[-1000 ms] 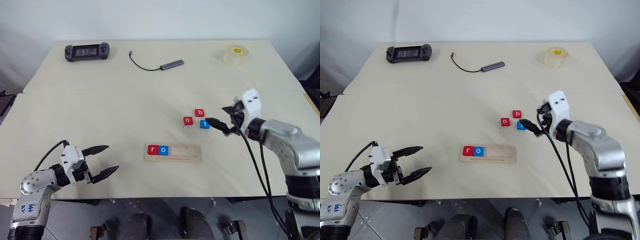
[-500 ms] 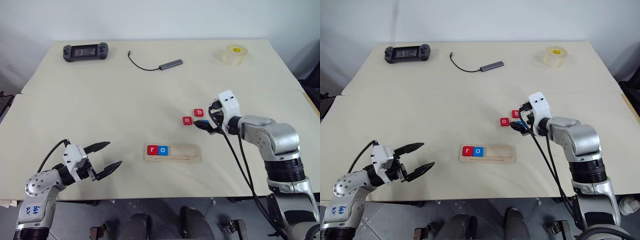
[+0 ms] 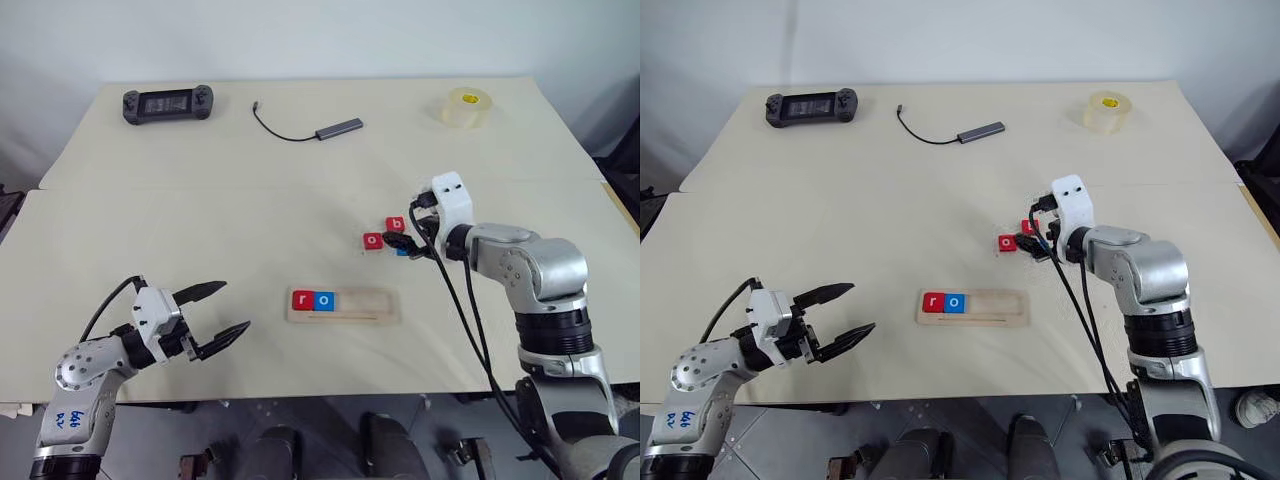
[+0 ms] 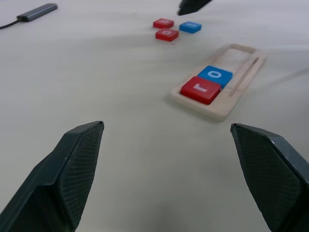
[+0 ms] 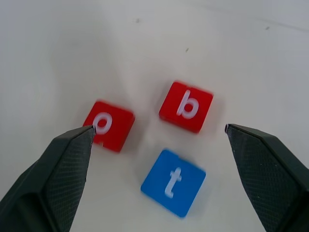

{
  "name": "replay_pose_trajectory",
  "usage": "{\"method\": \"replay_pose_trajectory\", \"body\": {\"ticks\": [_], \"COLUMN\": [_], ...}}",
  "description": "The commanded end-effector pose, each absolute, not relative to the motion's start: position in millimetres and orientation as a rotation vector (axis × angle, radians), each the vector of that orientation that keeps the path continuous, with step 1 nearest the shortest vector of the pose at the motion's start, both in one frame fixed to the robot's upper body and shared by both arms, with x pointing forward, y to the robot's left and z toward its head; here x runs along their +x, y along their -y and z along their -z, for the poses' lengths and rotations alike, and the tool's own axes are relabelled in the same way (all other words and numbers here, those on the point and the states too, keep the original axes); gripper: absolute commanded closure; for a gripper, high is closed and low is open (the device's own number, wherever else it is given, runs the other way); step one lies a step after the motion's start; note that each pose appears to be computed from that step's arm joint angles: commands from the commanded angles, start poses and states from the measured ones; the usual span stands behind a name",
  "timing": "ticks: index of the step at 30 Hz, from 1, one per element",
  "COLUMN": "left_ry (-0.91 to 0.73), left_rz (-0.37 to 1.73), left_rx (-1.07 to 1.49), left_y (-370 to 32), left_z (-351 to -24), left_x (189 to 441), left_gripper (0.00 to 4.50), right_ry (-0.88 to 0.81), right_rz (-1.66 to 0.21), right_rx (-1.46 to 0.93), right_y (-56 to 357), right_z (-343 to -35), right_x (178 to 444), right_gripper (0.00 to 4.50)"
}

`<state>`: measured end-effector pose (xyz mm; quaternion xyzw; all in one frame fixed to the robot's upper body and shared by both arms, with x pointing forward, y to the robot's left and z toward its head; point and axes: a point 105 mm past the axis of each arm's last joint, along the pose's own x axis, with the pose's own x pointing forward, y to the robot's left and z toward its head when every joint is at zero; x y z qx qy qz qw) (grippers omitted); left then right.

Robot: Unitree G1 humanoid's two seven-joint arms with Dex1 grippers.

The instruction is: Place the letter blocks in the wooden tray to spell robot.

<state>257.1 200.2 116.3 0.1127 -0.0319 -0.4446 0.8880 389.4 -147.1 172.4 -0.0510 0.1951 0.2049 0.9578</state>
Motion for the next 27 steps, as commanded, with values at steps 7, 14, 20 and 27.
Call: {"method": "replay_pose_trajectory", "body": {"ticks": [7,14,20,27], "left_ry": [0.11,0.117,0.14,0.147], "left_rz": [0.936,0.925,0.953,1.048], "left_rx": [0.24,0.249,0.244,0.221], "left_y": [-190.2,-191.3,-181.7,-163.4], "left_z": [-124.5,-126.8,-130.1,-129.3], "left_x": [257.3,254.1,256.8,262.4], "left_gripper": [0.04,0.0,0.0,0.0], "right_ry": [-0.39,-0.427,-0.373,-0.264], "right_rz": [-0.24,-0.227,-0.24,-0.284], "right_rx": [-0.038,-0.061,-0.072,-0.159], "right_y": [155.8,147.4,148.9,171.2], "right_z": [-167.7,-154.5,-165.3,-186.5], "right_x": [423.1,424.5,423.5,397.8], "right_gripper": [0.0,1.63,3.03,3.03]}}
